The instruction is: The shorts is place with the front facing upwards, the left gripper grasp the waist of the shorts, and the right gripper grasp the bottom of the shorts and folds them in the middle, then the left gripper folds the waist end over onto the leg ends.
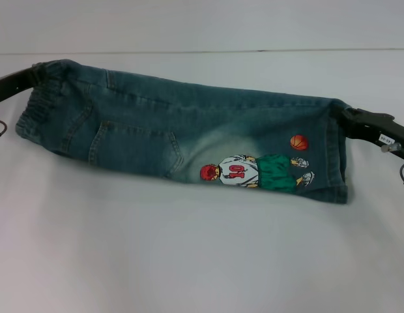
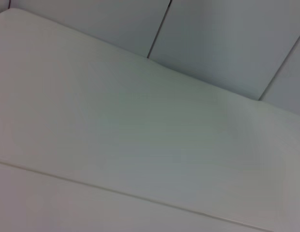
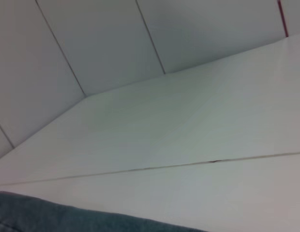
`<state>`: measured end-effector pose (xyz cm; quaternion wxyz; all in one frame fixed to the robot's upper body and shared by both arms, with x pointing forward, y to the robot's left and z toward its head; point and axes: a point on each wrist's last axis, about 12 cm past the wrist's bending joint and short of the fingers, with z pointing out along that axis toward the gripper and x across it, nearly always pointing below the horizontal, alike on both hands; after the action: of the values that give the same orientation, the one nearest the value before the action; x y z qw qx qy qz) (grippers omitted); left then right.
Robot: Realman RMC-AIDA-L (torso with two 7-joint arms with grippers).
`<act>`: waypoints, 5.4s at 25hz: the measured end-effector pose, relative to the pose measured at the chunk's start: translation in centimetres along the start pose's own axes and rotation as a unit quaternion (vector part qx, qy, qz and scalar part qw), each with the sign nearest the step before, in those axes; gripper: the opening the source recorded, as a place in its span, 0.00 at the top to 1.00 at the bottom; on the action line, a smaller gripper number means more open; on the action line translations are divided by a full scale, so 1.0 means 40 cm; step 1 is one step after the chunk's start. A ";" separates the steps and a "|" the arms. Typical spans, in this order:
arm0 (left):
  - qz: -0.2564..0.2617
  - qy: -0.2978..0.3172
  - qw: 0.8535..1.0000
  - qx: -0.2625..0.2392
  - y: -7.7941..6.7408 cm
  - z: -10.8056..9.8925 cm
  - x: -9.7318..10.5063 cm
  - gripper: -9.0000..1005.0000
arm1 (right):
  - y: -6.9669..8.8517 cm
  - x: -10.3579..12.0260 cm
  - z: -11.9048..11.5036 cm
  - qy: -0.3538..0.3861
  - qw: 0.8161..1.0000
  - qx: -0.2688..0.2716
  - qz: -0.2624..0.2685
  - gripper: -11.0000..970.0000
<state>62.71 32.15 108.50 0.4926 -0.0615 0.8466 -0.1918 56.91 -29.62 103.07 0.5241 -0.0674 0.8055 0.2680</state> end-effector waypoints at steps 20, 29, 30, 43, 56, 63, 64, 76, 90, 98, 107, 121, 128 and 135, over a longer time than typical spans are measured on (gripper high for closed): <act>0.063 0.030 0.997 0.015 -0.047 0.028 0.006 0.74 | 0.013 0.005 0.019 0.045 0.999 -0.014 -0.008 0.55; 0.047 0.030 0.998 0.015 -0.032 0.016 0.010 0.25 | -0.013 -0.004 -0.001 0.079 0.997 -0.016 -0.005 0.29; 0.047 0.030 0.998 0.018 -0.032 0.013 0.009 0.20 | -0.015 -0.007 -0.004 0.080 0.997 -0.017 -0.005 0.26; 0.046 0.029 0.997 0.055 -0.024 -0.027 -0.008 0.13 | -0.065 -0.085 -0.123 0.017 0.998 -0.053 0.026 0.01; 0.021 0.047 0.994 0.096 0.030 -0.097 -0.012 0.15 | 0.069 -0.165 -0.201 0.025 0.949 -0.303 -0.081 0.01; -0.004 0.076 0.993 0.089 0.078 -0.135 -0.022 0.17 | 0.119 -0.133 -0.162 0.072 0.936 -0.327 -0.105 0.01; -0.009 0.083 0.993 0.082 0.087 -0.138 -0.023 0.17 | 0.121 -0.130 -0.158 0.071 0.937 -0.326 -0.104 0.01; -0.134 0.131 0.982 -0.008 0.161 -0.145 -0.003 0.19 | 0.123 -0.111 -0.133 0.063 0.941 -0.315 -0.105 0.02; -0.134 0.160 0.978 -0.020 0.129 -0.093 0.015 0.21 | 0.115 -0.109 -0.128 0.062 0.946 -0.299 -0.106 0.01; -0.117 0.167 0.979 -0.015 0.114 -0.078 0.019 0.22 | 0.112 -0.107 -0.127 0.058 0.949 -0.292 -0.104 0.02; -0.106 0.163 0.981 -0.007 0.097 -0.069 0.020 0.45 | 0.110 -0.104 -0.127 0.055 0.949 -0.295 -0.098 0.01; -0.093 0.150 0.983 0.041 0.062 -0.074 0.016 0.90 | 0.110 -0.099 -0.116 0.064 0.950 -0.289 -0.099 0.02; -0.081 0.143 0.979 0.124 0.019 -0.099 -0.009 0.90 | 0.107 -0.089 -0.087 0.074 0.956 -0.267 -0.094 0.23; -0.064 0.125 0.969 0.202 -0.048 -0.114 -0.054 0.90 | 0.082 -0.059 -0.030 -0.014 0.985 -0.170 -0.038 0.51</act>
<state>59.71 32.21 113.00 0.3721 0.0099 0.8395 -0.3958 55.71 -27.86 106.70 0.5261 -0.1822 0.7375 0.3823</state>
